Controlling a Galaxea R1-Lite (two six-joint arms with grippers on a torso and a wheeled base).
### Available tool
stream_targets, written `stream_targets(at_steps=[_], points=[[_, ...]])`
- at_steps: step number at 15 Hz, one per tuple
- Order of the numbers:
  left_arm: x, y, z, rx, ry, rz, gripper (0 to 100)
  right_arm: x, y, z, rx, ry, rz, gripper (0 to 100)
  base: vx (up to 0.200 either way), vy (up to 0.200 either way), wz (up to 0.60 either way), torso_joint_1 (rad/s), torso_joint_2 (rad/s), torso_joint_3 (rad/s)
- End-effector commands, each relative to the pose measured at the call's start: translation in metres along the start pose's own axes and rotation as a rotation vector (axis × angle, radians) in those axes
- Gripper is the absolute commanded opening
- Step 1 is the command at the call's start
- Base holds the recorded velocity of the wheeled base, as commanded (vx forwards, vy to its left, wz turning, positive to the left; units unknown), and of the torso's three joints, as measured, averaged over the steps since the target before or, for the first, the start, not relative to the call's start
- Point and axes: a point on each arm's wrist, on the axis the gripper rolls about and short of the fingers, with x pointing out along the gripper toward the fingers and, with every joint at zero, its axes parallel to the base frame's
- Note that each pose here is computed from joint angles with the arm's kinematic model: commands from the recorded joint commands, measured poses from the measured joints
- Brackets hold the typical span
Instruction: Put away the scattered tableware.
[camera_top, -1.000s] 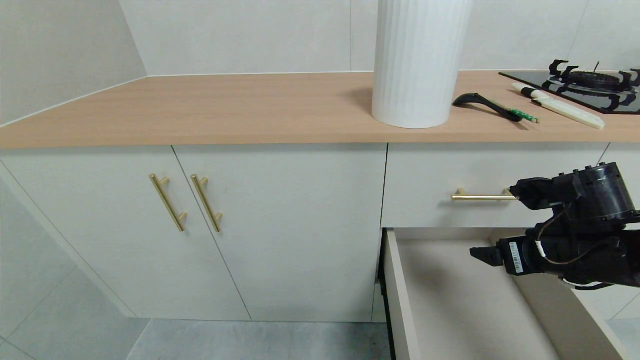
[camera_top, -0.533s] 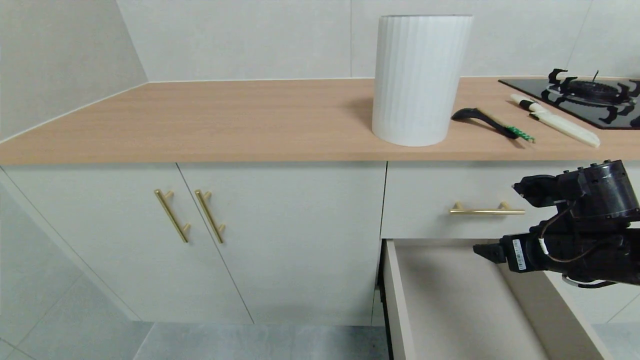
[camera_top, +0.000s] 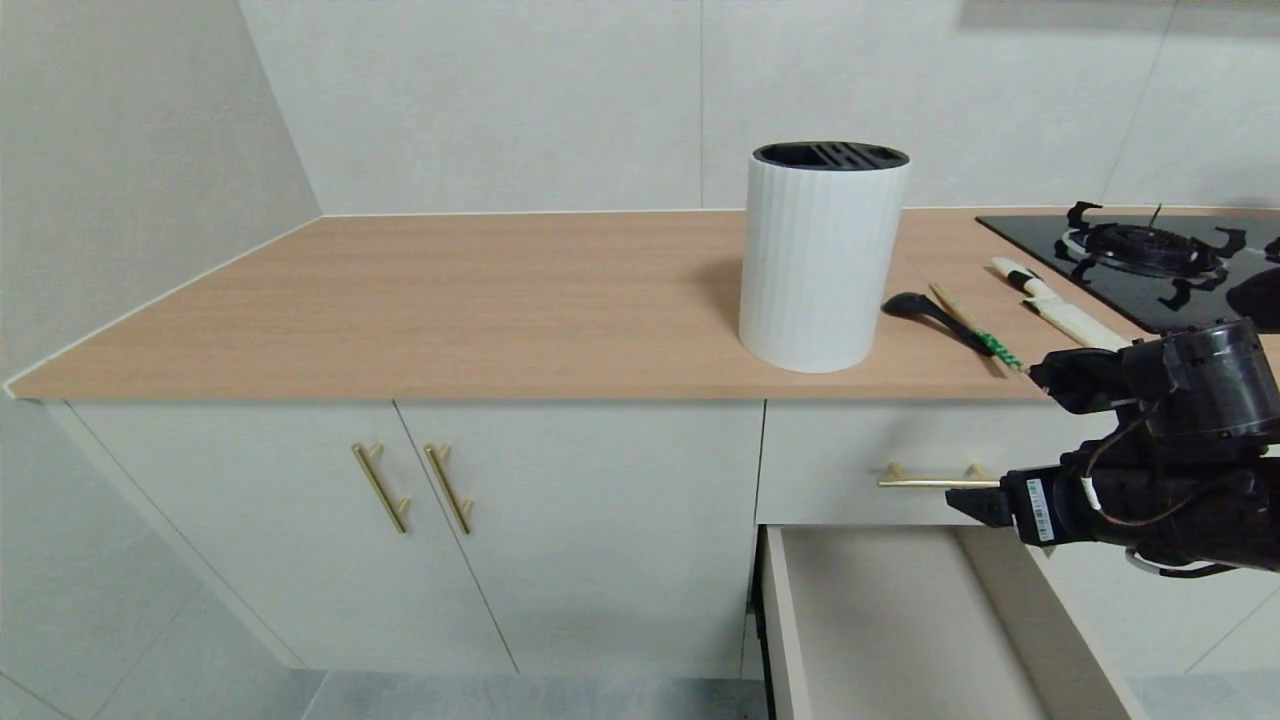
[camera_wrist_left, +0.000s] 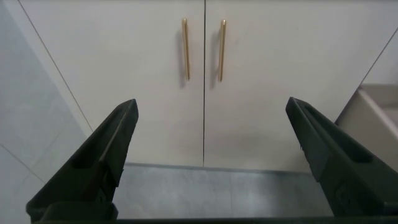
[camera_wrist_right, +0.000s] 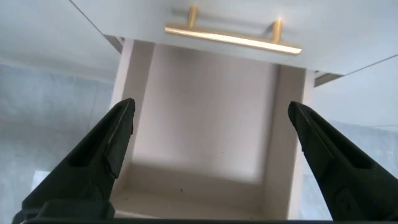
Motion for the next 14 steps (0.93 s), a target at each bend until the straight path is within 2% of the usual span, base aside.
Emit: stream_targets(at_steps=[1,4,8,12,14], points=[[0.0,0.0,0.0,-0.001,0.002,0.001,100,0.0,0.0,0.001,0.0,-0.002,0.0,100,0.0,0.0,0.0,0.203,-0.47,-0.281],[0.0,0.0,0.0,-0.001,0.002,0.001,100,0.0,0.0,0.001,-0.003,-0.003,0.001,100,0.0,0.0,0.0,0.206,-0.48,-0.279],[0.0,0.0,0.0,-0.001,0.002,0.001,100,0.006,0.001,0.01,0.01,-0.079,-0.006,100,0.0,0.0,0.0,0.07,-0.16,-0.084],[0.0,0.0,0.0,-0.001,0.002,0.001,100,0.028,-0.005,0.027,0.069,-0.202,-0.163,100,0.0,0.0,0.0,0.0,0.0,0.0],[0.0,0.0,0.0,-0.001,0.002,0.001,100,0.041,-0.009,0.029,0.093,-0.239,-0.199,100,0.0,0.0,0.0,0.0,0.0,0.0]])
